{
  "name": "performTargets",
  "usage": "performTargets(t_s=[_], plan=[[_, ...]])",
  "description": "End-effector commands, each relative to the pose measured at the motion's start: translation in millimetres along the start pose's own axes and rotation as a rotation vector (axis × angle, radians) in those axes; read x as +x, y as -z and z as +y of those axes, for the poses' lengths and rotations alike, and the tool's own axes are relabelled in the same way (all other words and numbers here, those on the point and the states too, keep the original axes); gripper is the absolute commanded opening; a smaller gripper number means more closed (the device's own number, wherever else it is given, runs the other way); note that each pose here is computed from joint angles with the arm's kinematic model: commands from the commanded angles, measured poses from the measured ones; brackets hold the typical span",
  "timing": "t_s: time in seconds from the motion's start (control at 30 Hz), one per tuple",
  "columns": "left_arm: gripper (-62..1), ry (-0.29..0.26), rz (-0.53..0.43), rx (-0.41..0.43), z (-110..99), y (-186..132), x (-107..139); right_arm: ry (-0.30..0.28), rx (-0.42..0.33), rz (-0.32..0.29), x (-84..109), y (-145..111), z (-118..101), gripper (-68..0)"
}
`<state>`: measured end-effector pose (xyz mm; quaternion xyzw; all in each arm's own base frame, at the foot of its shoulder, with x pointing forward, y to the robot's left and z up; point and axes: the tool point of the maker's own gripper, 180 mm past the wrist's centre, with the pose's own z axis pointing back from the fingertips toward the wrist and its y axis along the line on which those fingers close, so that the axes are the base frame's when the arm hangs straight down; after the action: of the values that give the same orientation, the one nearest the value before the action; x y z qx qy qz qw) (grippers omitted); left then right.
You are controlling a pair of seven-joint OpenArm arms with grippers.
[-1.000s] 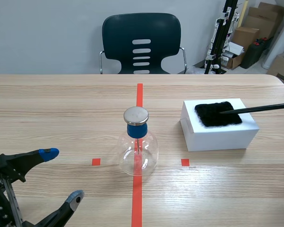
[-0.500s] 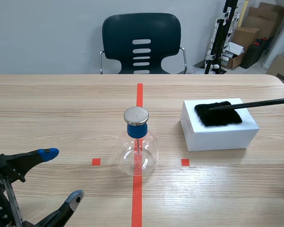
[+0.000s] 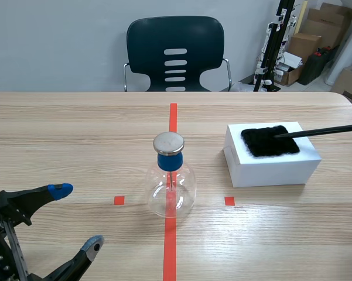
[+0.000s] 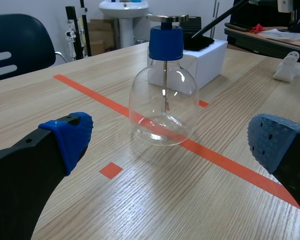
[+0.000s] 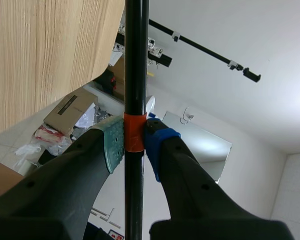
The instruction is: Do the electroscope experiment. rub the rod on the fur
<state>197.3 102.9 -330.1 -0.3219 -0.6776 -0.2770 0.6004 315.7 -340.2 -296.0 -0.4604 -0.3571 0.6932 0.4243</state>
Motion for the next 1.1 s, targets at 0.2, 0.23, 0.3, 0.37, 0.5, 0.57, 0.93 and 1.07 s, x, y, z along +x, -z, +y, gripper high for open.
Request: performTargets(t_s=[0.2,0.23,0.3,0.37,0.5,0.57,0.93,1.07], plan=[[1.4,0.008,-0.036,-0.001,3,4,9,-0.021,-0.089,-0.019,16.0,9,-30,-67.3],[1.4,0.008,-0.036,-0.001,3,4,9,-0.021,-0.089,-0.018,15.6,9,-30,-67.3],[1.4,0.008,-0.036,-0.001,3,4,9,-0.022,-0.088,0.004,11.3,8,-30,-67.3],[1.4,0.008,-0.036,-0.001,3,4,9,-0.027,-0.074,0.018,5.5,4,-26,-67.3],[1.4,0.008,-0.036,-0.001,3,4,9,-0.03,-0.044,0.021,-3.5,-6,-18,-67.3],[1.4,0.008,-0.036,-0.001,3,4,9,-0.036,-0.034,0.024,-7.1,-10,-16,-67.3],[1.4,0.008,-0.036,-0.001,3,4,9,-0.036,-0.041,0.024,2.5,-4,-15,-67.3],[1.4,0.008,-0.036,-0.001,3,4,9,-0.031,-0.047,0.007,17.3,2,-14,-67.3]])
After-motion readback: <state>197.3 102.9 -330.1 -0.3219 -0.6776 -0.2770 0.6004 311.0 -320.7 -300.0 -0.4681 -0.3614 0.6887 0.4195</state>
